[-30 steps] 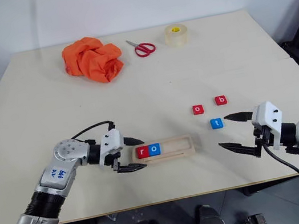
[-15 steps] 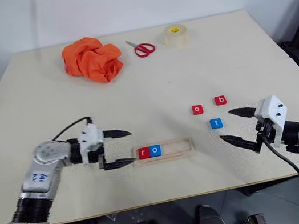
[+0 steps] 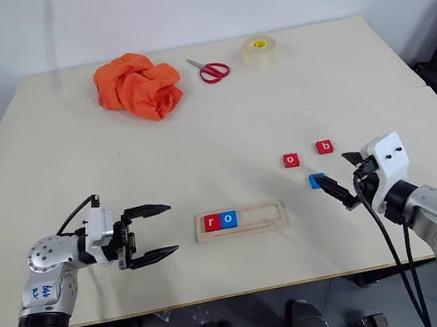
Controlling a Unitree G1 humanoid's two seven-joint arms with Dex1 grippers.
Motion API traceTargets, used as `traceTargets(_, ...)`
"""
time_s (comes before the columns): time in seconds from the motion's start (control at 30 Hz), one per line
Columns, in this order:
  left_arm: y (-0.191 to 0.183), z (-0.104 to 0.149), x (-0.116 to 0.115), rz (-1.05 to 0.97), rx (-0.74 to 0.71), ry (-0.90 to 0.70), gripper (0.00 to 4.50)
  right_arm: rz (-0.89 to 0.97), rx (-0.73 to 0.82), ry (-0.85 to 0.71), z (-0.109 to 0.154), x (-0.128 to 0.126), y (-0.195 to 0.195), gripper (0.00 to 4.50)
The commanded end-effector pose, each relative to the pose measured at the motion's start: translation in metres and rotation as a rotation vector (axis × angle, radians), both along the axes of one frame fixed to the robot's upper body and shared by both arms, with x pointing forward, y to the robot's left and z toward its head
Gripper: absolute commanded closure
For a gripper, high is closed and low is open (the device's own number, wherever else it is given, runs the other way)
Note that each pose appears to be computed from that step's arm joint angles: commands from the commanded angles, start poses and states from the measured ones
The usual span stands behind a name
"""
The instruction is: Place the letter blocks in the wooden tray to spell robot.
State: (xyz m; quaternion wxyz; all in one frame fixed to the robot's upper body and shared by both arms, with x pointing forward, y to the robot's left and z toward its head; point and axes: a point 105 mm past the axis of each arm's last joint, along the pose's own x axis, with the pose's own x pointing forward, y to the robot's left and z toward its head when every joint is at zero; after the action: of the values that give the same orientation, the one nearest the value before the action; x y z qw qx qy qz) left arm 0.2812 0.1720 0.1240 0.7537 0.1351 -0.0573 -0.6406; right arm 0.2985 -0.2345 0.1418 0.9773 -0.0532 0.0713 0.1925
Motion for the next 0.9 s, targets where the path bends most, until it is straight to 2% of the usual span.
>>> traceTargets(0.03,0.004,0.010,-0.003,-0.027,-0.053,-0.032,0.02,-0.064,-0.012,0.012,0.003,-0.003,-0.008,0.00)
traceTargets(0.2,0.003,0.011,-0.002,-0.037,-0.058,-0.033,0.02,-0.103,0.023,0.082,-0.006,-0.006,-0.011,0.00)
traceTargets(0.9,-0.007,0.016,-0.004,-0.055,-0.093,-0.037,0.02,-0.103,0.032,0.046,0.006,0.001,-0.010,0.00)
